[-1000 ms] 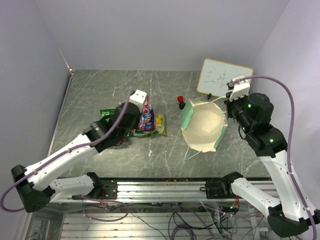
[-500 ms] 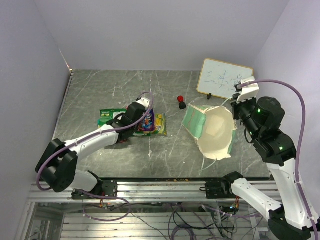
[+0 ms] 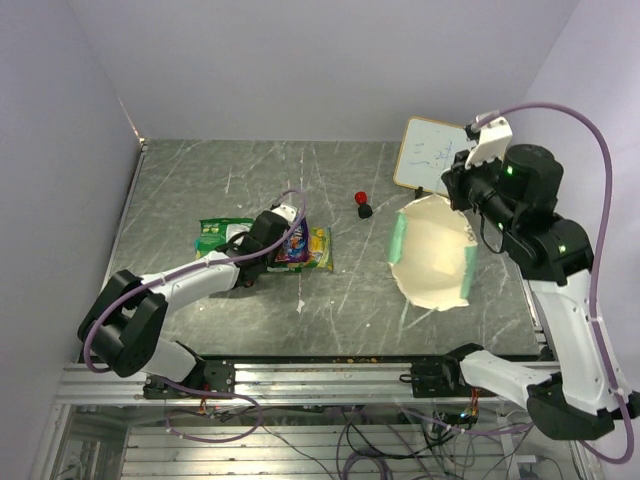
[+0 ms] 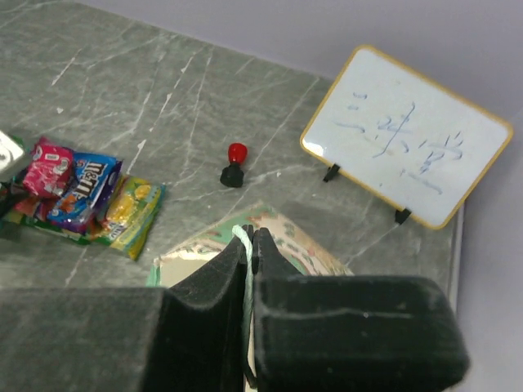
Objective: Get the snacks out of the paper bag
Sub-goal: Place the snack at the center of the board.
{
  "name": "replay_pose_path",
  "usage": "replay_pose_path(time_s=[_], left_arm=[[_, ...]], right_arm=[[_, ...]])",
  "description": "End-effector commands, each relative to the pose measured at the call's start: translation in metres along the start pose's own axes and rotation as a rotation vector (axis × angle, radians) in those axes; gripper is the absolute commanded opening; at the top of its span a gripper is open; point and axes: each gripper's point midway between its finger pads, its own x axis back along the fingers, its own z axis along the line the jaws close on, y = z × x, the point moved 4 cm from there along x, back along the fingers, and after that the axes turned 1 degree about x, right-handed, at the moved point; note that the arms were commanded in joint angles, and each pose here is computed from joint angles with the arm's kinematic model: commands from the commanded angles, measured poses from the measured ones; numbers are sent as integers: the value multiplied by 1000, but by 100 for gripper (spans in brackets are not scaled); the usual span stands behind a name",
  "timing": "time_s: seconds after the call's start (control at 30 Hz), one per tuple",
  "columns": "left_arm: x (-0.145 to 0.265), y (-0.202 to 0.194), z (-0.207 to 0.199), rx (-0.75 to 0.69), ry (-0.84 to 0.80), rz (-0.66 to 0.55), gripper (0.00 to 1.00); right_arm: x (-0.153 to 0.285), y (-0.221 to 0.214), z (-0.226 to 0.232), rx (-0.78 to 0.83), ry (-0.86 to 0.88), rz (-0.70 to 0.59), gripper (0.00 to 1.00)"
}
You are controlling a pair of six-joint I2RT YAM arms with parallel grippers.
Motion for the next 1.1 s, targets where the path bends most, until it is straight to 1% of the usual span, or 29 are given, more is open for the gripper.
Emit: replay_pose_path(time_s=[0.0,0.07,0.23,0.33,0.43,0.5,0.57,0.6,0.67,0.7,0.77,0.83,0.9,1.0,1.03,1.07], left_arm=[[1,3,2,27,-5,55,14],[2,2,-2,40,-30,70,15],[11,0,-3,76,-50,92,23],[19,5,0,83,-53,91,38],[31,18,5,94,-47,65,50],[40,27,9,103,-50,44,55],[51,39,12,120,-60,17,58],[55,45,13,130,-65,6,59],[66,56,14,153,-87,-13,61],[71,63,14,169,-102,-30,63],[82,78,13,200,-138,-64,69],[92,93,14,224,-165,-104,73],[103,109,17,245,-175,-142,75],[117,124,21,265,-188,-181,75],[124,132,23,268,-194,-196,75],[127,136,24,272,-196,-200,75]], right_arm=[[3,7,-6,-210,-103,49,0],[0,8,-9,-267,-145,79,0],[1,10,-6,-338,-151,104,0],[4,10,-4,-410,-160,125,0],[0,5,5,-494,-146,192,0],[-10,-1,12,-557,-132,234,0],[-19,-6,16,-590,-137,267,0],[-24,-10,14,-604,-173,281,0],[-29,-24,-5,-622,-315,312,0],[-33,-36,-17,-616,-389,342,0],[-35,-61,-43,-573,-466,399,0],[-27,-84,-73,-564,-540,450,0],[-13,-94,-93,-539,-585,465,0],[8,-100,-102,-494,-656,462,0],[16,-118,-100,-493,-689,513,0],[19,-127,-101,-492,-713,538,0]])
